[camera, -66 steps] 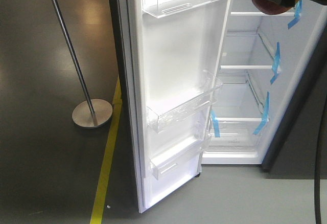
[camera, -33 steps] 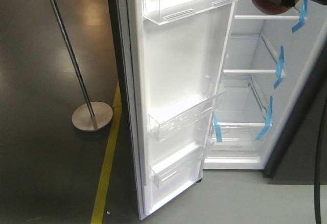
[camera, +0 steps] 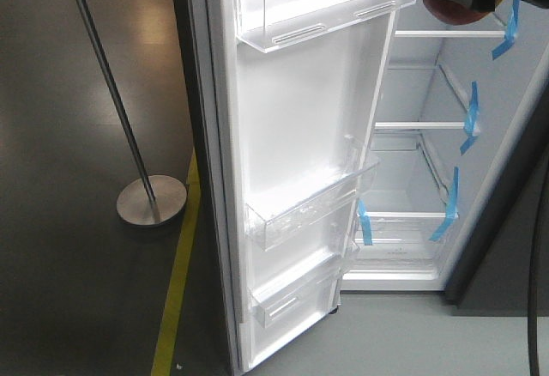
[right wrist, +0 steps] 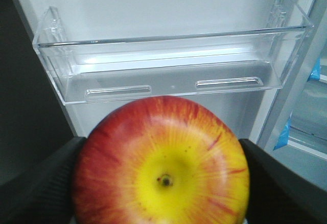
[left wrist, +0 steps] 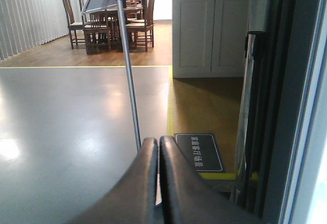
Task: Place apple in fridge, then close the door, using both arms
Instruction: 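Drive closer to the open refrigerator door, apple held in right gripper, then move the right gripper with the apple over the upper door bin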
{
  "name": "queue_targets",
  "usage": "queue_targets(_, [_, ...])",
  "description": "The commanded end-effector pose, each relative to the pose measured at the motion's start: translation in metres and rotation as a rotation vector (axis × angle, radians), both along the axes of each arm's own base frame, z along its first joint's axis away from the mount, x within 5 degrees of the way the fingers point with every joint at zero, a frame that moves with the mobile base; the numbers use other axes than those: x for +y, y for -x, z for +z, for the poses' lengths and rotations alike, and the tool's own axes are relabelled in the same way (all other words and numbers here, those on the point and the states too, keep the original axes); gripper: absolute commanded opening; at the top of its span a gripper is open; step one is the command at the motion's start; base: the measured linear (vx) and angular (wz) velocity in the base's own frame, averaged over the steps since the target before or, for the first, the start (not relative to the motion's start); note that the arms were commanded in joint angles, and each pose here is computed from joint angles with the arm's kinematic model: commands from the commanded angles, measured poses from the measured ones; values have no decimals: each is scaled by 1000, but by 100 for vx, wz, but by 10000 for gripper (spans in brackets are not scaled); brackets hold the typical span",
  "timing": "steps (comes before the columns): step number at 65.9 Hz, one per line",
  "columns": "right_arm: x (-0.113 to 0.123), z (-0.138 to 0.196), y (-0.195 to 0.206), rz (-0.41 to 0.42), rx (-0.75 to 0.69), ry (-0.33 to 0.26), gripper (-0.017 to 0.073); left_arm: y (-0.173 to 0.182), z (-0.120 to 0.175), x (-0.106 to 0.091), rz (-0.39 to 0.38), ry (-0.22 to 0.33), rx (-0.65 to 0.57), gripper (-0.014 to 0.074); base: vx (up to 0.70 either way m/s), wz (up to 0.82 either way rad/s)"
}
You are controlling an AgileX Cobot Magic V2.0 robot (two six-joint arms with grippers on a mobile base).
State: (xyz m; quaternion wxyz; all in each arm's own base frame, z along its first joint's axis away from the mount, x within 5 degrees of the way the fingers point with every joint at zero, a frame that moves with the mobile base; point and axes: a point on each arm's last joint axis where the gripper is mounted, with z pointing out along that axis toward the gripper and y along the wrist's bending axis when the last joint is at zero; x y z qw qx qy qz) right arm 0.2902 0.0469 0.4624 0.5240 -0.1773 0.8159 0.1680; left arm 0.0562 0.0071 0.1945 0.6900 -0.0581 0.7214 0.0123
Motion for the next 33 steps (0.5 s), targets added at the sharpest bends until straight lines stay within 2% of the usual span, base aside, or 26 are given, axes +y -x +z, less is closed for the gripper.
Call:
queue_targets(1, [-1, 24, 10, -25, -111, -46, 122, 1, 13, -3, -31, -1, -95, -6, 5, -2])
queue_targets(33, [-1, 24, 10, -25, -111, -46, 122, 1, 13, -3, -31, -1, -95, -6, 4, -2])
